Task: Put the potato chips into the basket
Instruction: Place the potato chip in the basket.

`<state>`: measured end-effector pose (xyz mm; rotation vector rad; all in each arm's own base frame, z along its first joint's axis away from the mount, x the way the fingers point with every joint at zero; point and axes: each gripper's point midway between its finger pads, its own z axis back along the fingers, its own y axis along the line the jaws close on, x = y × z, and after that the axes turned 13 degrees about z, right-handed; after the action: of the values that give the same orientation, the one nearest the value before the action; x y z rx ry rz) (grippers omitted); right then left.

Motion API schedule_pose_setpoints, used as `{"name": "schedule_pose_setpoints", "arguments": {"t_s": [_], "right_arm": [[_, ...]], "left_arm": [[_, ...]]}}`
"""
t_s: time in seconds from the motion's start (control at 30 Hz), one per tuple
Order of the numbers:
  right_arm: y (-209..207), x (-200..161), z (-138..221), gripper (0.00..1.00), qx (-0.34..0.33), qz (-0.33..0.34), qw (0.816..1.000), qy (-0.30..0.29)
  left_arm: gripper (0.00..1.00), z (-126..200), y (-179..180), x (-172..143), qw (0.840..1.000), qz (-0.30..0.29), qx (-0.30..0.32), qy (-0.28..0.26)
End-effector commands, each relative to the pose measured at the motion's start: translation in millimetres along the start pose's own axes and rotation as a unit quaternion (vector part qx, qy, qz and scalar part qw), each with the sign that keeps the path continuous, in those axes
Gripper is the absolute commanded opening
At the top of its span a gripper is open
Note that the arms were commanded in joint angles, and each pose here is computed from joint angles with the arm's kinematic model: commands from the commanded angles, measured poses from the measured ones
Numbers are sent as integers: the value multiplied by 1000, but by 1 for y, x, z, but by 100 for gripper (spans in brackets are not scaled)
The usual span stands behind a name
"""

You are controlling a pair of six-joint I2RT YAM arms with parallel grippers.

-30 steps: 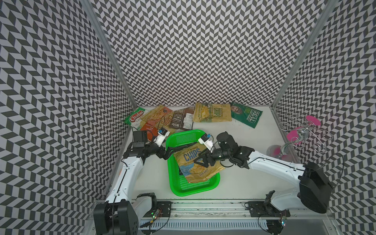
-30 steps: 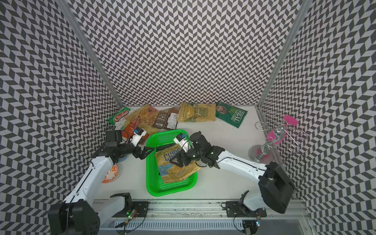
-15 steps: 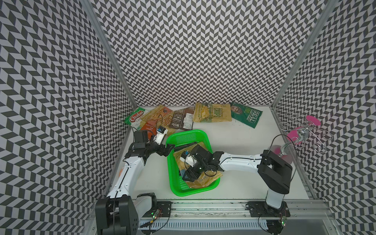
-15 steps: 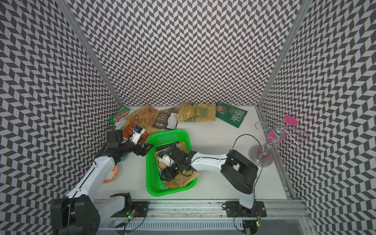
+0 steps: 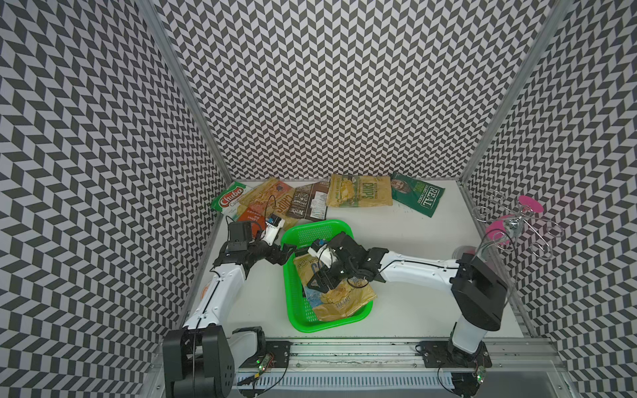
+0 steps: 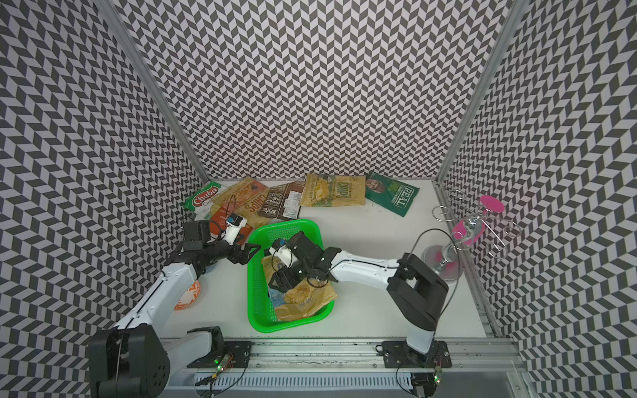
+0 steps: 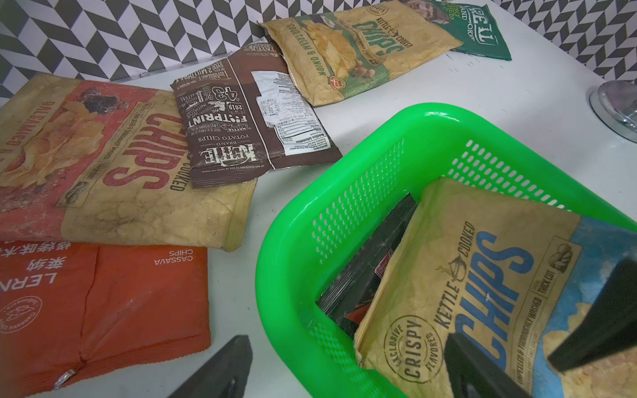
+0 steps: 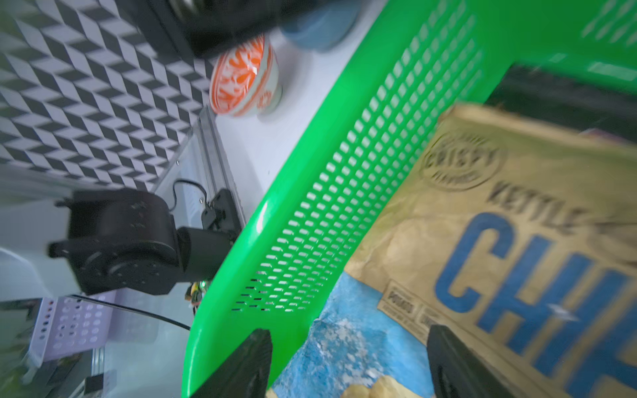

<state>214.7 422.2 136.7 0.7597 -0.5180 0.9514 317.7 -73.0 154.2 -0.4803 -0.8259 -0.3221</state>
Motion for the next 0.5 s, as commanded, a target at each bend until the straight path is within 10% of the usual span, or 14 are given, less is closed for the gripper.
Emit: {"name": "schedule_pose_setpoints", "arguments": {"t_s": [0.0,0.47], "right_arm": [[-38,18,31,76,-95,-4,995,-20],[-102,-24,11,79,-231,-13,968,98]], "left_arm": [[91,0,2,2,1000,-1,4,-9],[88,-6,3,-8,1000,-1,-2,0]]}}
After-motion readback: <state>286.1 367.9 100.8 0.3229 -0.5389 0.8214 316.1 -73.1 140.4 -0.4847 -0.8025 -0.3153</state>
